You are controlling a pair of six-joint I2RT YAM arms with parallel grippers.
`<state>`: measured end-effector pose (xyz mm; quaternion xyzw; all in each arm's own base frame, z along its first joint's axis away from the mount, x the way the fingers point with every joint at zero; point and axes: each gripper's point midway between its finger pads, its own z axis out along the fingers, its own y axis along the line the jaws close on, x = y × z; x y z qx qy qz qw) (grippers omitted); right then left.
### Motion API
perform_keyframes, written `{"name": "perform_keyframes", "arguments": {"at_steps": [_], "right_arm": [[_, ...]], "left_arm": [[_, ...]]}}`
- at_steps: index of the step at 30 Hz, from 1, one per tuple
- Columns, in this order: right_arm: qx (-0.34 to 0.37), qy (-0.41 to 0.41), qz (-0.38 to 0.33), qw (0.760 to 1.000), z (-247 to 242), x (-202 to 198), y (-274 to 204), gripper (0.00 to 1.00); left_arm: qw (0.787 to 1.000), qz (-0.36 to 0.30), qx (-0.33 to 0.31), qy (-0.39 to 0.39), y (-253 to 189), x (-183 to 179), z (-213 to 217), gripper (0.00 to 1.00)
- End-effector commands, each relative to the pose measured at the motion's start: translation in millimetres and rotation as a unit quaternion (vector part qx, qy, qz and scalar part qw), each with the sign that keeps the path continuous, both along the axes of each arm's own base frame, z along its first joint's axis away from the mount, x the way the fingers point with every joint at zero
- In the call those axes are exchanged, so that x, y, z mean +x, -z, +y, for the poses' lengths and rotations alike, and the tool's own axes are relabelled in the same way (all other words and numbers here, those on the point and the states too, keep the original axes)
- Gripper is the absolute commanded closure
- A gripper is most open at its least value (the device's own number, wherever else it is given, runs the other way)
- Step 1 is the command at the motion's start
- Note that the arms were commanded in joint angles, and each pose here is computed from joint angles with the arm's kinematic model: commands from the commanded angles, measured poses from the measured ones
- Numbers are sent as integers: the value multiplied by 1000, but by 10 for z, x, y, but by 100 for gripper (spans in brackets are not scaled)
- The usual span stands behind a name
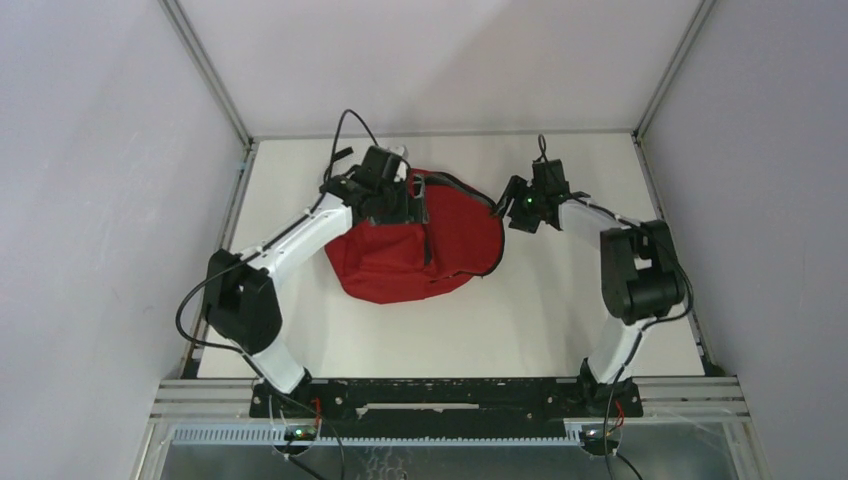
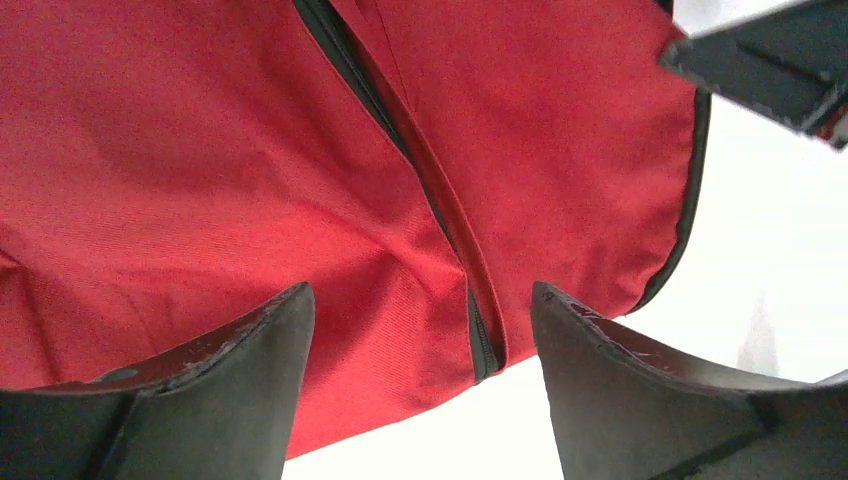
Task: Pack the student bag
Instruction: Adjust the student bag at the center of the board.
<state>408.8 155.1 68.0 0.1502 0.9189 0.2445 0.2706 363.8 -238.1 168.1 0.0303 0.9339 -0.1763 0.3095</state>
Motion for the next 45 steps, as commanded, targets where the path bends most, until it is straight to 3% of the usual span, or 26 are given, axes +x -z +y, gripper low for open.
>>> {"name": "perform_keyframes", "arguments": {"at_steps": [1,5,7,9,11,14,16,20,24,27,29,31,38,45], "right_arm": [[46,-51,-24,997,236,258,-99,30],[57,-53,-14,997,304,378,24,33],[72,-53,-12,996,312,419,67,42],[89,-56,-7,994,314,427,92,72],[86,-51,-1,995,267,397,106,100],[75,-50,-6,996,223,269,75,100],[68,-52,-10,996,232,123,65,100],[61,-48,-10,997,273,-310,-20,100],[40,-41,4,998,319,-915,-132,98],[31,-11,-17,999,199,-1215,-270,52],[14,24,-34,999,1,-1289,-322,40],[4,39,-72,997,-129,-1317,-512,36],[-17,-47,-193,980,154,-1591,-1054,37],[-24,-166,-217,962,945,-1881,-1026,57]], "left_arm": [[1000,-1,-22,11,70,-84,-221,16],[999,17,-24,24,241,-89,-378,18],[999,31,-22,33,379,-64,-433,20],[998,43,-6,34,534,-31,-441,26],[998,53,13,29,657,10,-404,39],[998,54,21,22,692,47,-367,82],[999,42,21,16,606,85,-339,99],[1000,-2,28,-7,240,183,-127,100],[999,-46,-3,-15,-247,216,53,100],[997,-77,-30,1,-541,161,49,100],[995,-86,-51,17,-656,130,-24,100],[994,-90,-63,21,-708,154,-65,100],[995,-58,-77,3,-464,399,-67,100],[995,-36,-91,-15,-276,423,1,100]]}}
